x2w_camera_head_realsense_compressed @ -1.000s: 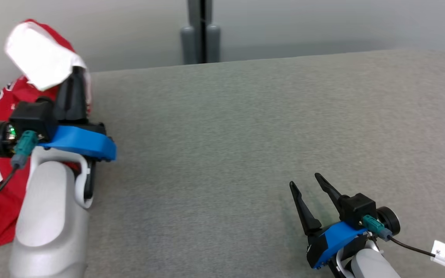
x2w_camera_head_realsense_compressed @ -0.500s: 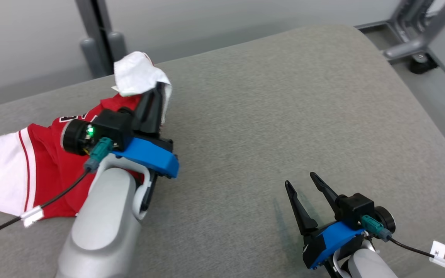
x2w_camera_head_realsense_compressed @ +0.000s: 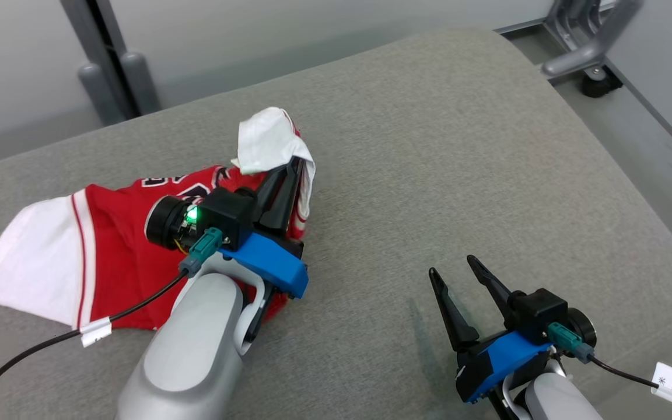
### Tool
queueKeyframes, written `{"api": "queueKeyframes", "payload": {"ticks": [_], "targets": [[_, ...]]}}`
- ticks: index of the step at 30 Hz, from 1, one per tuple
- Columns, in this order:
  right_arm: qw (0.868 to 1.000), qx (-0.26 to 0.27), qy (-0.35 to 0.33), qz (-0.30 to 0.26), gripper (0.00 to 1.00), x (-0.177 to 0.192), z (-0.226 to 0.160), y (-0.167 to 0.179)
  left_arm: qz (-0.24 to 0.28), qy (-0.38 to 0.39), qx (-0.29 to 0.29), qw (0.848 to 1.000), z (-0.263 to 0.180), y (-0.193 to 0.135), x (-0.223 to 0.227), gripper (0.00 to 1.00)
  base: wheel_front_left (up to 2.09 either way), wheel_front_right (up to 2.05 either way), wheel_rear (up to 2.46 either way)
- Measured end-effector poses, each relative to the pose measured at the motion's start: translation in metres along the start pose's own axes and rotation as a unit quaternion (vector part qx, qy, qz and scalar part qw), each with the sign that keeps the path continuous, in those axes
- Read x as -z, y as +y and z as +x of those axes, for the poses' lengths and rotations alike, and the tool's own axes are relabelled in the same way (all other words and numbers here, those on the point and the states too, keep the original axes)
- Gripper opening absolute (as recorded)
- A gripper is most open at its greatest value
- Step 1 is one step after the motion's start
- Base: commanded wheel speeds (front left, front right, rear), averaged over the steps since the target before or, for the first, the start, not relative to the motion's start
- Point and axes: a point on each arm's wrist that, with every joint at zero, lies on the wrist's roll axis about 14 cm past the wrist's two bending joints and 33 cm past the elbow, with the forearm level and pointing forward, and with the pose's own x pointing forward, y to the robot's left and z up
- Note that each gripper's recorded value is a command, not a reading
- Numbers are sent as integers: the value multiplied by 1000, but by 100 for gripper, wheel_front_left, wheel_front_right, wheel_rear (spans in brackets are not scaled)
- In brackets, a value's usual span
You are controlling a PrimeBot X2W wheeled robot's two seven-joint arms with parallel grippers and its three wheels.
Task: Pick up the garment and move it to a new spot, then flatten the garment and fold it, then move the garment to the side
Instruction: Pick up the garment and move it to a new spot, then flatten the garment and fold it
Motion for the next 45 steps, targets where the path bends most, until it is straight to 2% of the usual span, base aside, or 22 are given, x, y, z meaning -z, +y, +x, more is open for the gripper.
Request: {"api": "queueKeyframes", "payload": {"ticks": [1, 4, 9, 15, 20, 27, 30, 35, 45], "targets": [[1000, -4, -1, 1, 100, -1, 2, 3, 0, 3, -8, 1000, -4, 4, 1, 100, 0, 0, 0], [1000, -23, -5, 2, 100, -3, 9, 14, 6, 11, -45, 999, -19, 24, 4, 100, 0, 0, 0], [998, -66, -17, -1, 100, -10, 22, 43, 6, 30, -141, 990, -67, 68, 12, 100, 0, 0, 0], [993, -111, -29, -5, 100, -18, 34, 74, 12, 42, -259, 965, -141, 114, 14, 100, 0, 0, 0], [990, -135, -34, -7, 100, -22, 38, 93, 13, 46, -338, 940, -198, 135, 13, 100, 0, 0, 0], [988, -151, -39, -7, 100, -26, 33, 104, 6, 59, -416, 907, -267, 139, 23, 100, 0, 0, 0], [987, -154, -39, -8, 100, -25, 27, 107, 1, 66, -434, 898, -289, 133, 29, 100, 0, 0, 0], [988, -151, -40, -5, 100, -25, 22, 104, -10, 82, -446, 891, -310, 119, 43, 100, 0, 0, 0], [987, -156, -31, -5, 100, -19, 22, 109, -21, 88, -440, 893, -310, 108, 50, 100, 0, 0, 0]]}}
